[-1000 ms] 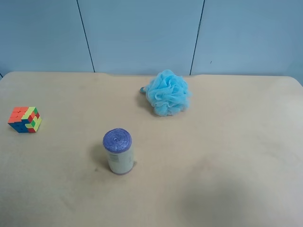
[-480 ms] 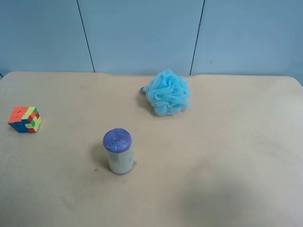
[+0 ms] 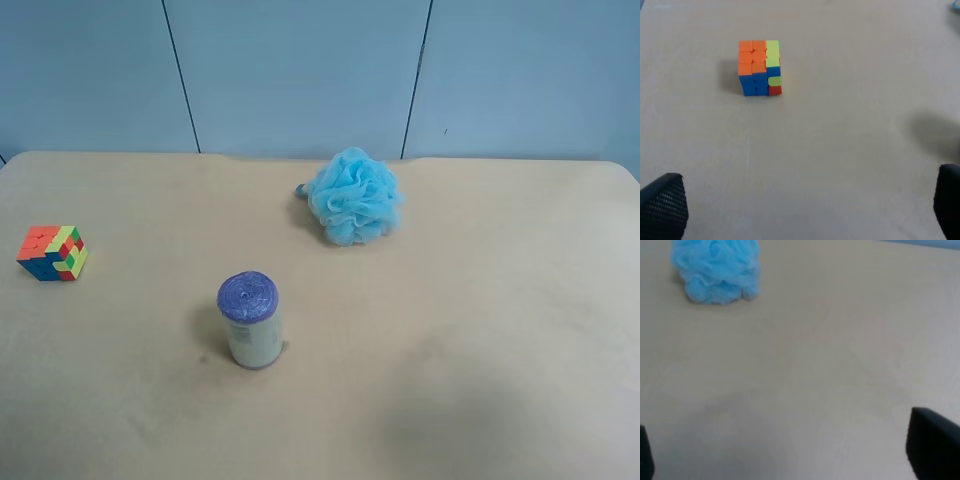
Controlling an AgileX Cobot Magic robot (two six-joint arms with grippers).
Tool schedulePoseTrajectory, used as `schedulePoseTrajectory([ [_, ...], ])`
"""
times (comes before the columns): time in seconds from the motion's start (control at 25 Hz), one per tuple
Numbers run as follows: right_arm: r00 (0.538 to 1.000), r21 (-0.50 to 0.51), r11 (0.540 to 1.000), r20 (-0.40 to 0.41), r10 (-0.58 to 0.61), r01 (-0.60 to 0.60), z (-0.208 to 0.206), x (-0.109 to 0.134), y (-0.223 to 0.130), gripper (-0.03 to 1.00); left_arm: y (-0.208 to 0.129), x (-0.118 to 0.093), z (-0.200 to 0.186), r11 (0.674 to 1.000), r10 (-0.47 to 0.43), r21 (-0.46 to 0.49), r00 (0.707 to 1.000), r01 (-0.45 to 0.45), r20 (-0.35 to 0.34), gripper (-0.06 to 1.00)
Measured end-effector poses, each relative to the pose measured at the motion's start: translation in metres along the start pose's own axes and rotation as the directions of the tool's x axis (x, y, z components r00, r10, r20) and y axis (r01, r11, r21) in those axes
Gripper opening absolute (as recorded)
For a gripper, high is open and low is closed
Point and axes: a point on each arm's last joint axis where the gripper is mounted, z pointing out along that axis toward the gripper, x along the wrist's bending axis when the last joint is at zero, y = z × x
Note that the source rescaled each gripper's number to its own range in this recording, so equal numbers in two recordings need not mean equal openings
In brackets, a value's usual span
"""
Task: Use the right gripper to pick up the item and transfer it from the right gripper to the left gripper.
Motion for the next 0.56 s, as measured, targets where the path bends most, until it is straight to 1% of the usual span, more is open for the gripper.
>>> schedulePoseTrajectory([
  [0.56, 1.0, 0.0, 1.0, 0.0, 0.0, 0.0, 0.0, 0.0, 0.0, 0.99, 0.0, 0.0, 0.0, 1.0, -0.006, 0.0, 1.0, 0.006, 0.0, 1.0],
])
